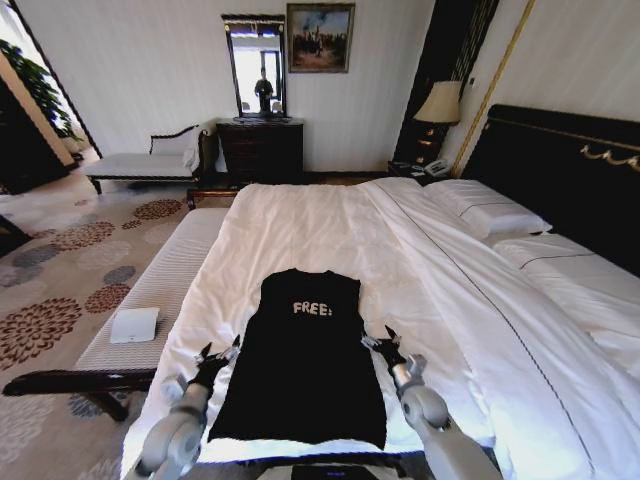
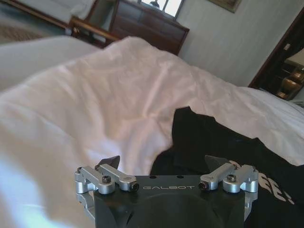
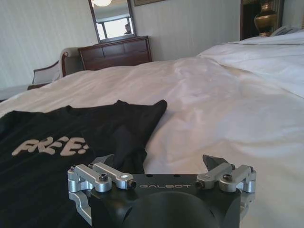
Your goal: Fold the clothes on the bed.
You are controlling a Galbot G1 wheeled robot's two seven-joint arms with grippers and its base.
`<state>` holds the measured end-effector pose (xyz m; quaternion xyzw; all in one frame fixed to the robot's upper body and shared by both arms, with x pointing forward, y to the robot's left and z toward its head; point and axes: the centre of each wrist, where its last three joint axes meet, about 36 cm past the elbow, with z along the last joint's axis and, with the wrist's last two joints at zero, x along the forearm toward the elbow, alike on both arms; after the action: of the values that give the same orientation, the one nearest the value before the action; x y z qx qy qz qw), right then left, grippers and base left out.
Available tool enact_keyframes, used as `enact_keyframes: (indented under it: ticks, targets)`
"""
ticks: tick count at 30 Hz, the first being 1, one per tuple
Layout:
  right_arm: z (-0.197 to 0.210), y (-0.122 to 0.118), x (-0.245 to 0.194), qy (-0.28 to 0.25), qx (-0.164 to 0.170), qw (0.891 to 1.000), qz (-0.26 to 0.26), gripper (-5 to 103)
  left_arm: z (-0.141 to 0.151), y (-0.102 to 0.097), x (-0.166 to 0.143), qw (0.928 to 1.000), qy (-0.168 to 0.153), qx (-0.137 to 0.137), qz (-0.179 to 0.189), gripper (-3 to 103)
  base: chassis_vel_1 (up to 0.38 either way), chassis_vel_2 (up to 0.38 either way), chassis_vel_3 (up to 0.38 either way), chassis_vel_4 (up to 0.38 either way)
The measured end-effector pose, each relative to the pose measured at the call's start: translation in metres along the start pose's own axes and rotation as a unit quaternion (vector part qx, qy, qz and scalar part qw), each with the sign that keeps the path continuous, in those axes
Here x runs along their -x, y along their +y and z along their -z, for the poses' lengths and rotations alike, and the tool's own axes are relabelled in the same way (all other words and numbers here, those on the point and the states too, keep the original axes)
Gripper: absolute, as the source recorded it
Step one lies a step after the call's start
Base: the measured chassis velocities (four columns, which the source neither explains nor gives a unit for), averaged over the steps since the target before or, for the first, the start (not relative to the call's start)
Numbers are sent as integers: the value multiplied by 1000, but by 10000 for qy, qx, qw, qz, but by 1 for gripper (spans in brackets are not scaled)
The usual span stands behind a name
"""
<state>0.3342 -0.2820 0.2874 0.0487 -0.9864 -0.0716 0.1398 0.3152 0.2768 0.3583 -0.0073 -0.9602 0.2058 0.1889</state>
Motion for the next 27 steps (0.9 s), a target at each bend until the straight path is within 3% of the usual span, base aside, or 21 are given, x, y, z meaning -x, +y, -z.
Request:
enact_keyframes:
  ticks: [5,6,7,9,15,27]
  targets:
    - [2,-1,-5,-10,-7,10000,-61,100,-6,-7,15,9997,133,-121,-153,100,0,0,0,0]
    - [4,-2,-7,-16,-17,10000,-95,100,-11,-14,24,9992,202,-203,-279,100,0,0,0,0]
    - [9,-5,-11,-44,-43,9999,-143,100,-16,-31,43,9969,335,-472,-533,100,0,0,0,0]
    - [10,-7,-13,-49,-43,9998,-169,100,-17,-38,57,9953,409,-623,-620,100,0,0,0,0]
    - [10,-9,-17,-34,-38,9997,-229,100,-14,-41,86,9948,417,-705,-612,102,0,0,0,0]
    - [13,-10,-12,-83,8,9997,-232,100,-27,-61,101,9905,609,-977,-748,96,0,0,0,0]
